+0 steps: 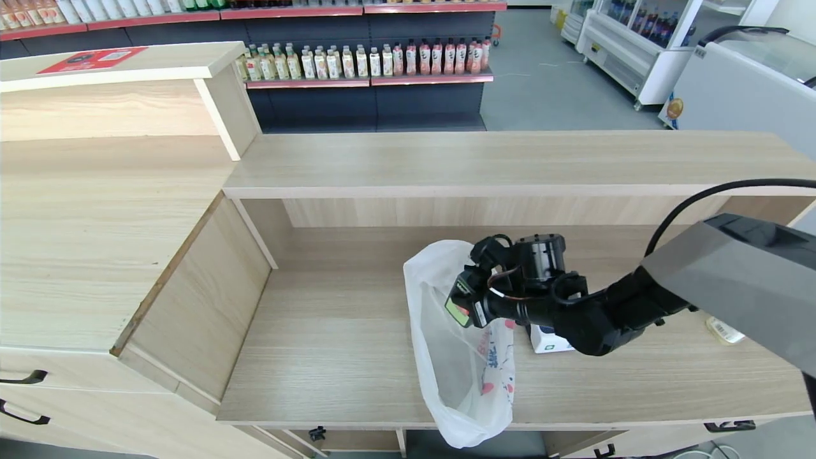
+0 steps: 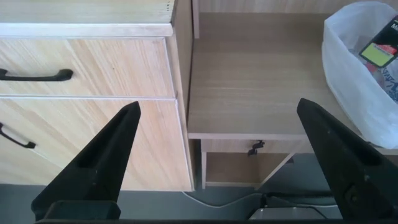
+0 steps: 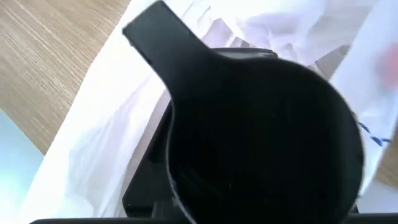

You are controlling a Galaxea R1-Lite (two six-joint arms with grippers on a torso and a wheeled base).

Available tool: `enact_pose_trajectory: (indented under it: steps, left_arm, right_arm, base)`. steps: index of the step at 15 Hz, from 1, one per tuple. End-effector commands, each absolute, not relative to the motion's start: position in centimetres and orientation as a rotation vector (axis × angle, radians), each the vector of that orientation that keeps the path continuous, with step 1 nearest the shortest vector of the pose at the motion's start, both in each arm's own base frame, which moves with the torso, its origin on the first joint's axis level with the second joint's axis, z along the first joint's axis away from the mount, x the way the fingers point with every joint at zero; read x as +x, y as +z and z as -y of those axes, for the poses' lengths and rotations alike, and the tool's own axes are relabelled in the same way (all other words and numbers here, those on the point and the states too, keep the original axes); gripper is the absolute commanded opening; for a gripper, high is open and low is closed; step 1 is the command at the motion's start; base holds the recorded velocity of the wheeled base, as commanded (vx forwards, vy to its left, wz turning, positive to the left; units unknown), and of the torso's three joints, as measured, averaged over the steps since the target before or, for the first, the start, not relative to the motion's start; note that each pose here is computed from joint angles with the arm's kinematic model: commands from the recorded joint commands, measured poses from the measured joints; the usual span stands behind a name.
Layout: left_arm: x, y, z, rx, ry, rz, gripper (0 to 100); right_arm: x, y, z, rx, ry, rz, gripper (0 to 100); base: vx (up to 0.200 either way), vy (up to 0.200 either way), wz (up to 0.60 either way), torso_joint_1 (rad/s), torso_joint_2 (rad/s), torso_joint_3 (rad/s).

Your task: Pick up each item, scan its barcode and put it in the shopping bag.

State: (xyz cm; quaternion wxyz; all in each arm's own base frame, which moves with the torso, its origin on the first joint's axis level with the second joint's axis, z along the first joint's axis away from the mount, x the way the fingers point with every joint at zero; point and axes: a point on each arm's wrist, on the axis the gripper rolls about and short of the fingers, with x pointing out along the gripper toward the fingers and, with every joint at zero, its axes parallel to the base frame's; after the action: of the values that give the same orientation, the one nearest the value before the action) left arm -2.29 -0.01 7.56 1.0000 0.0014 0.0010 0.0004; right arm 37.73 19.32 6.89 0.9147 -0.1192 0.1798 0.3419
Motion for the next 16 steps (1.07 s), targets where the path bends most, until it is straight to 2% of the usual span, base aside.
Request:
enact_pose_trajectory:
  steps: [1,10,11,14,16]
  left_arm:
    - [-2.3,7.6,0.0,0.003,0.002,-0.002,100]
    - [-2.3,7.6,0.0,0.005,0.003,-0.002,100]
    - [-2.3,7.6,0.0,0.005,0.003,-0.002,100]
    - [-2.3,7.6,0.0,0.020,0.003,-0.002,100]
    - [-2.3,7.6,0.0,0.029,0.003,-0.002,100]
  right_arm:
    - [38.6,4.0,-19.8,-0.265,0.710,-0.402,0]
    - [40.3,0.8,-20.6,-0.343,0.670,-0.370,0]
    - [40.3,0.5,-20.6,-0.344,0.670,-0.376,100]
    - [40.4,1.3,-20.9,-0.300,0.670,-0.333,100]
    - [40.2,3.9,-21.3,-0.206,0.667,-0.284,100]
  base:
    - [0.000,0.000,0.00,0.000,0.00,0.000]
    - [0.000,0.000,0.00,0.000,0.00,0.000]
    - [0.000,0.000,0.00,0.000,0.00,0.000]
    - [0.000,0.000,0.00,0.000,0.00,0.000]
    - [0.000,0.000,0.00,0.000,0.00,0.000]
